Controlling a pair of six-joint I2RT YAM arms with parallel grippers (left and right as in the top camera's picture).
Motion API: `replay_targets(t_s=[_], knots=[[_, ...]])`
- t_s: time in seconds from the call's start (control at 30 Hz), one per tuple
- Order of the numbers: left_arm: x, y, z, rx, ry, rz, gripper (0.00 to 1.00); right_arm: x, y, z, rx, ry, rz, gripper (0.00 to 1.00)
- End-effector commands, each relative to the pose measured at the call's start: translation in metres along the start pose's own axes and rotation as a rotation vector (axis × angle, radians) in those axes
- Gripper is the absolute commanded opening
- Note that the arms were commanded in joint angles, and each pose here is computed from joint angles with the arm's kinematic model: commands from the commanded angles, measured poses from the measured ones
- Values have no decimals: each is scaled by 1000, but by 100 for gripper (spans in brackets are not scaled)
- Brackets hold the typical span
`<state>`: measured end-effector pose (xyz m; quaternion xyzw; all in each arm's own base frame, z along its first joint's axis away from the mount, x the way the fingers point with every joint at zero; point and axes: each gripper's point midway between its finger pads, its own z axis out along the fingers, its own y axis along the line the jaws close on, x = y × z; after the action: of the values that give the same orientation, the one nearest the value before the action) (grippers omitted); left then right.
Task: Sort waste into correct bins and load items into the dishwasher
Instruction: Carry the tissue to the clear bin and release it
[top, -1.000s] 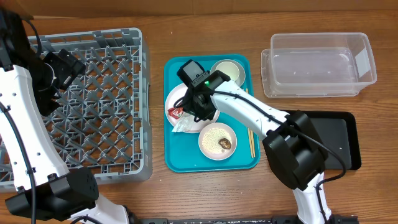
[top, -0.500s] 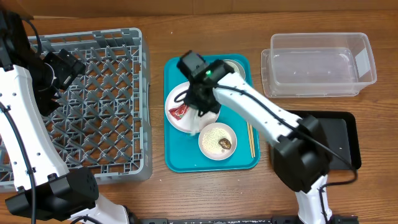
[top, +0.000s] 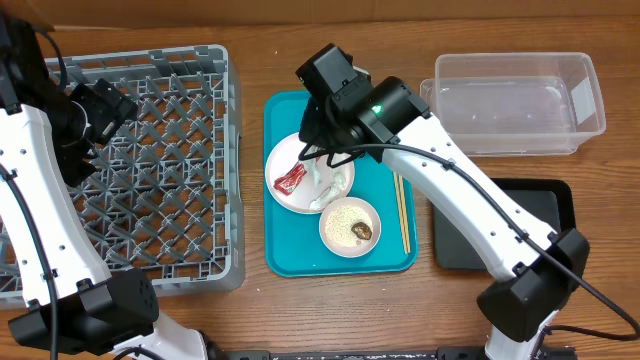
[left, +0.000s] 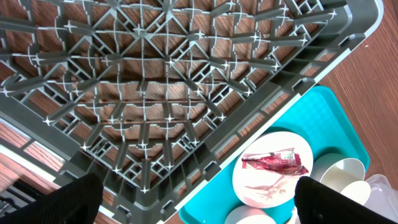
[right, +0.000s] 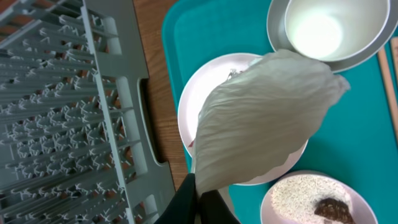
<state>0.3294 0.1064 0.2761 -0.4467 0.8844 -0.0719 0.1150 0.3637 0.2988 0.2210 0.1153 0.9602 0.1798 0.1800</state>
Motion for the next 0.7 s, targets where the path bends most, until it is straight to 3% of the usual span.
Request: replay_targets(t_s=[0.0,0.2,0.33,0.5,0.67], knots=[[1,-3,-8,19,-20,-6,100,-36,-2,-45,-56,-127,-6,4],[1,-3,-8,18,-20,-5,100,-128,-67,-117,-92,-313,203,4],[1,-3,-8,18,-20,-6,100,-186,-150,-155,-60,-439,391,4],[1,-3,-8,18,-20,-5,100,-215,-231,-146,29,-455,545,4],[1,-3,-8,19,-20,-5,100,-233,-268,-117,80,-437,602,4]])
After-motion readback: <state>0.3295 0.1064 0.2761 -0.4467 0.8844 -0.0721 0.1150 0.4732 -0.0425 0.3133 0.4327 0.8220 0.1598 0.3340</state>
